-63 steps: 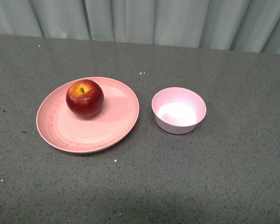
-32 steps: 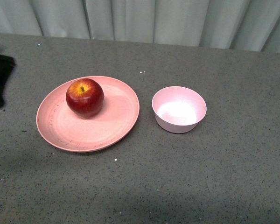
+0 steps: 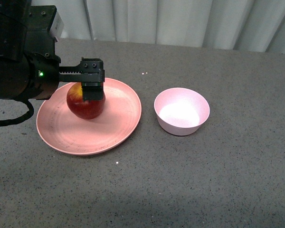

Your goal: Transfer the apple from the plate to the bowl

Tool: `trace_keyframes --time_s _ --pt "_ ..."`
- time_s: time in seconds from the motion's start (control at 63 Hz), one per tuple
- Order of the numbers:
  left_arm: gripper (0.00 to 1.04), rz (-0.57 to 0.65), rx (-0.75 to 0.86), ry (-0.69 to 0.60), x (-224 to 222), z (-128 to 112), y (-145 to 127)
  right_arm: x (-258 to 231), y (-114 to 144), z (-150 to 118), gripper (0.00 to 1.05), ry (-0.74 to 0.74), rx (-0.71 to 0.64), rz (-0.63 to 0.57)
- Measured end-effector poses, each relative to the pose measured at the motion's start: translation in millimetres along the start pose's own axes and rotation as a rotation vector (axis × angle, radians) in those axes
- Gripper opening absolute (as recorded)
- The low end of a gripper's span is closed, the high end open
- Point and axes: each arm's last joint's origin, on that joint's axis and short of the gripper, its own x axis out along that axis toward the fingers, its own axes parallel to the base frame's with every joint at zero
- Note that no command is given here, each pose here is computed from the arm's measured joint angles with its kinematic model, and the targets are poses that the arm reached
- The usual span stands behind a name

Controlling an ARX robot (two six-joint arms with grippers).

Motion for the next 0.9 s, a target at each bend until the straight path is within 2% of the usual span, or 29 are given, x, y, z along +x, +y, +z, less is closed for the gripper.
trace_keyframes --time_s 0.317,0.825,0.905 --pt "0.98 0.008 0.02 0.046 26.1 7.3 -6.0 0.0 0.0 -0.1 0.95 0.0 0.0 0.0" --pt "0.98 0.022 0.035 0.111 50.7 3.7 -7.1 0.0 0.0 -0.1 0.95 0.0 0.0 0.0" --pt "0.88 0.023 0.036 0.114 51.4 2.9 -7.1 0.0 0.0 -0.1 0.95 0.0 0.0 0.0"
